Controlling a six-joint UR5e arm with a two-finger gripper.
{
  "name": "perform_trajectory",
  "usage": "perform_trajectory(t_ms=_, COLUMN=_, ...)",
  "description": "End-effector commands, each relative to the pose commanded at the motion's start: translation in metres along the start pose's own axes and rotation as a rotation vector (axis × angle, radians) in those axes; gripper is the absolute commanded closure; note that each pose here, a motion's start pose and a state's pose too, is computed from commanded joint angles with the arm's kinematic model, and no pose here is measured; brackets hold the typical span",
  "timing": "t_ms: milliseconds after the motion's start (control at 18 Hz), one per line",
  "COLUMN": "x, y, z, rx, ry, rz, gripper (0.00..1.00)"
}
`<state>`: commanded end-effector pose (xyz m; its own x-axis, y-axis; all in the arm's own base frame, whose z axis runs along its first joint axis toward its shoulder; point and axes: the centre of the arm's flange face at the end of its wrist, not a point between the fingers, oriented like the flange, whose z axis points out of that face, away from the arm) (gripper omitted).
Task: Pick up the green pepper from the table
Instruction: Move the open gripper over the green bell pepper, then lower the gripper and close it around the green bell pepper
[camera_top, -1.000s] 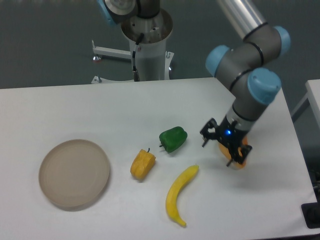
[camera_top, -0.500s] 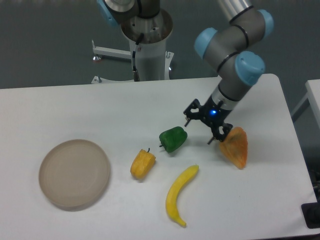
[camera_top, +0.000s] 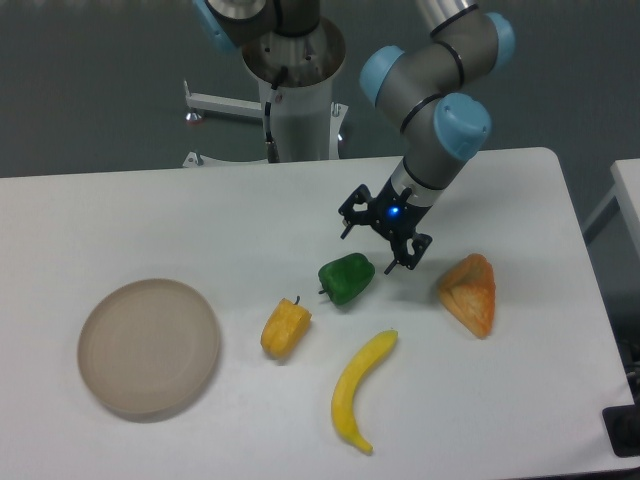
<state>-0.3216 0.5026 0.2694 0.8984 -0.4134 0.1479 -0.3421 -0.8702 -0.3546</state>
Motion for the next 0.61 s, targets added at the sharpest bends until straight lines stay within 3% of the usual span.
perform_trajectory(t_ms=611, x=0.004, y=-0.012, z=0.027, rx=-0.002, ry=0.003, rz=0.04, gripper=0.0)
